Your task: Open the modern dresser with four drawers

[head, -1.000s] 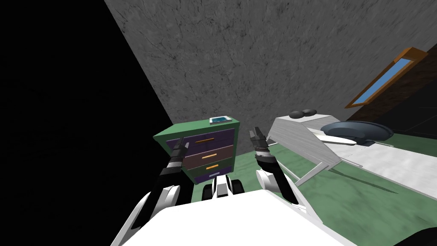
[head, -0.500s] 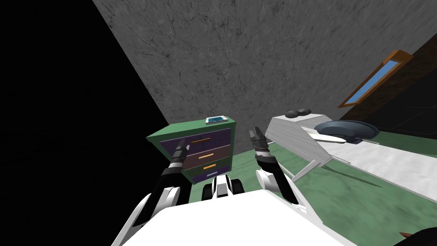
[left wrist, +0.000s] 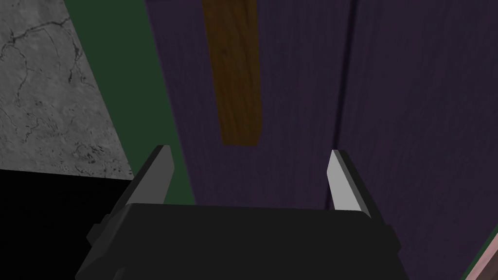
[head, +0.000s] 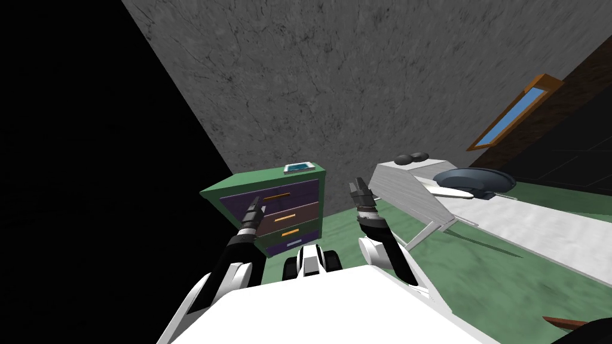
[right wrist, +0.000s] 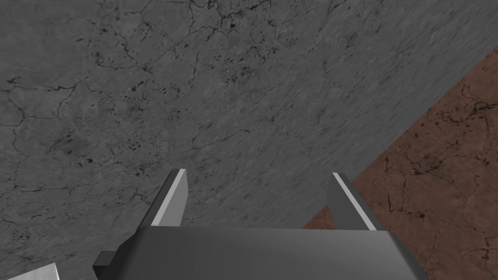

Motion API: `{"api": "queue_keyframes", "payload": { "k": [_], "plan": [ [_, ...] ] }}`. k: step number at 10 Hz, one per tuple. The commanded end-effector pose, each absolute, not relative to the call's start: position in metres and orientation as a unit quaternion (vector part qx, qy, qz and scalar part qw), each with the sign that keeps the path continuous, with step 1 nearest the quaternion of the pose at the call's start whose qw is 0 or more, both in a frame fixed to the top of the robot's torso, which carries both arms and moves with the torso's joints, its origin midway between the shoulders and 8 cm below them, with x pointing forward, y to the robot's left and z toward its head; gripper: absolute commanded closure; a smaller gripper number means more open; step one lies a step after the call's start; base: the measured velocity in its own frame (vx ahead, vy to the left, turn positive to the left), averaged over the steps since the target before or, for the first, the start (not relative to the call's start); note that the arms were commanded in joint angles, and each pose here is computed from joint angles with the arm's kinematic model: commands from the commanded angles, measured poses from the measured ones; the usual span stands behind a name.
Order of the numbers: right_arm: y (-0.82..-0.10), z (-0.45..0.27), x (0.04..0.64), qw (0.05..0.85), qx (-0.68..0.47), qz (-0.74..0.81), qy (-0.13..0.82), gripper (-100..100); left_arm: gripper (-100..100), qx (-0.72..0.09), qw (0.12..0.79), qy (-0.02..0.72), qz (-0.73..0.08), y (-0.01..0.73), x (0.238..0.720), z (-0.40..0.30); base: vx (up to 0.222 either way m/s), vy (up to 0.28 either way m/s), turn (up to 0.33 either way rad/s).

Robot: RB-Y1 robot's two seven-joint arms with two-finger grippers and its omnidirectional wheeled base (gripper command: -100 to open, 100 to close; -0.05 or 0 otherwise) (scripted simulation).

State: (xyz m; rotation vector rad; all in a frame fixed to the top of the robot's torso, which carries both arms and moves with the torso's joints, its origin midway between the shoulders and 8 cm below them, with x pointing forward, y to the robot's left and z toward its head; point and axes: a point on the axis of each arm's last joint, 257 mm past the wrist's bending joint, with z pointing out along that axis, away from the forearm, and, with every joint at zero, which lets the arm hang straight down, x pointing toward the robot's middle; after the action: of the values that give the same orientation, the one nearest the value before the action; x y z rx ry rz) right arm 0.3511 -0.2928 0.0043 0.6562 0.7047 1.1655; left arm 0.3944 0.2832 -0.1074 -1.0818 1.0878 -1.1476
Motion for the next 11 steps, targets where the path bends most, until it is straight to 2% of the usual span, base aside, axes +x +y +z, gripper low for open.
{"api": "queue_keyframes", "payload": {
  "k": [1, 6, 7, 11],
  "plan": [
    [-0.293, 0.004, 0.351, 0.728, 0.298, 0.529, 0.320, 0, -100, -0.493, 0.564, 0.455, -0.482, 0.286, 0.393, -0.119, -0.024, -0.058, -0.014],
    [-0.293, 0.004, 0.351, 0.728, 0.298, 0.529, 0.320, 0, -100, -0.503, 0.562, 0.447, -0.481, 0.287, 0.392, -0.116, 0.020, -0.004, -0.009],
    [-0.293, 0.004, 0.351, 0.728, 0.298, 0.529, 0.320, 0, 100, -0.504, 0.562, 0.447, -0.481, 0.288, 0.392, -0.116, 0.007, 0.004, 0.002],
    [-0.293, 0.004, 0.351, 0.728, 0.298, 0.529, 0.320, 0, 100, -0.501, 0.561, 0.447, -0.484, 0.285, 0.386, -0.110, -0.163, -0.028, 0.015]
  ]
}}
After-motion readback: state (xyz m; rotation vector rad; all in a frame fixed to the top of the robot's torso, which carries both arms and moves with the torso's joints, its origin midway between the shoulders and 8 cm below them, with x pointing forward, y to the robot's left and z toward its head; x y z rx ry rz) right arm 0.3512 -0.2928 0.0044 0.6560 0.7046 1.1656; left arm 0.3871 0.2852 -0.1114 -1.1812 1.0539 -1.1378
